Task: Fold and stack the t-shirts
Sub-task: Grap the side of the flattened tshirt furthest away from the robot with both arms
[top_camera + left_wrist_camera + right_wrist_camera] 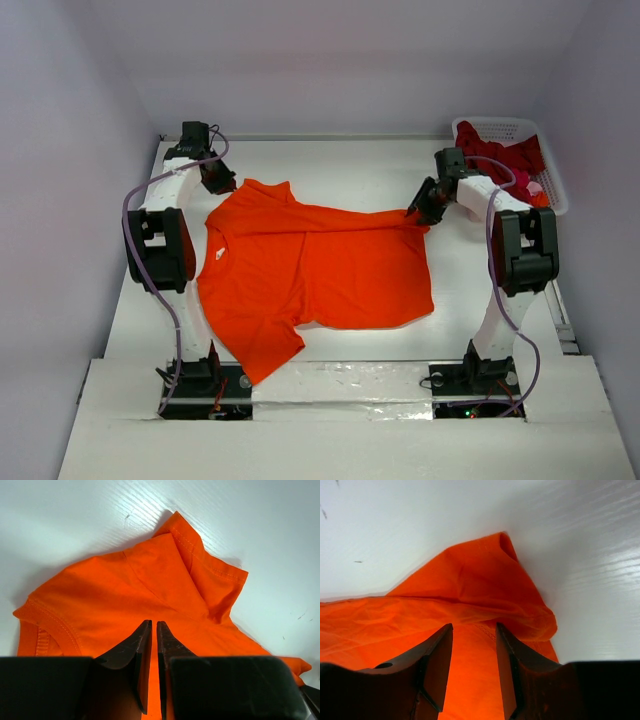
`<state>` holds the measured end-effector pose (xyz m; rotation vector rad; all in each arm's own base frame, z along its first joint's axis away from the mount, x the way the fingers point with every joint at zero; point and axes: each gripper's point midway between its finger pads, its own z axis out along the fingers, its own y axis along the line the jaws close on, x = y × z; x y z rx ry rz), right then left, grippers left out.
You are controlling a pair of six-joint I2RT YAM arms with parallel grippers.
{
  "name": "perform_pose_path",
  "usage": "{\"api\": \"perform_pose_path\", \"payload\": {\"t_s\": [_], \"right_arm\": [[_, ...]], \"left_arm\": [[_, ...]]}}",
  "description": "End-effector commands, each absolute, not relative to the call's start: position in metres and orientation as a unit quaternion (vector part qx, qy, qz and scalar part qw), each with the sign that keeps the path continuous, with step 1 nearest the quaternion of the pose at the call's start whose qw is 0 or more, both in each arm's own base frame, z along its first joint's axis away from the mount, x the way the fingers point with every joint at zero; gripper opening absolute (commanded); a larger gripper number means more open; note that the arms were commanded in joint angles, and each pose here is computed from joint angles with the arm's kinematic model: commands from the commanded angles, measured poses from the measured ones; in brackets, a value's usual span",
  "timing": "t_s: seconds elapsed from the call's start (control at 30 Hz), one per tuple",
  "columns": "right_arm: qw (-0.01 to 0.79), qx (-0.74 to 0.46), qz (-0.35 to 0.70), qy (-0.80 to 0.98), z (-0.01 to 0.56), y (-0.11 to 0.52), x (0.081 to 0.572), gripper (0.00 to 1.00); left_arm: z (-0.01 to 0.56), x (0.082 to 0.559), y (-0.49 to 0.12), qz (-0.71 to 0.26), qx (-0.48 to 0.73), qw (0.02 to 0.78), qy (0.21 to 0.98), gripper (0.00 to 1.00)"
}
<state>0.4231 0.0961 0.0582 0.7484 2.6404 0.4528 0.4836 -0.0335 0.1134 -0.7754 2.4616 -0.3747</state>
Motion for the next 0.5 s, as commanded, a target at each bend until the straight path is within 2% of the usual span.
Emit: {"api": "perform_pose_path", "payload": {"t_s": [0.0,0.47], "right_arm": [[0.185,0.278,0.178,0.925,0.07,0.099,0.438,0.46],[0.156,0.303,0.196,0.92,0.049,0.108,0.435,0.43]], "left_arm": [[0.151,0.488,-0.032,-0.152,-0.283,0.297,0.899,0.07],[0.156,0.484,-0.025,-0.156,-0.287,0.302,0.895,0.07]]}}
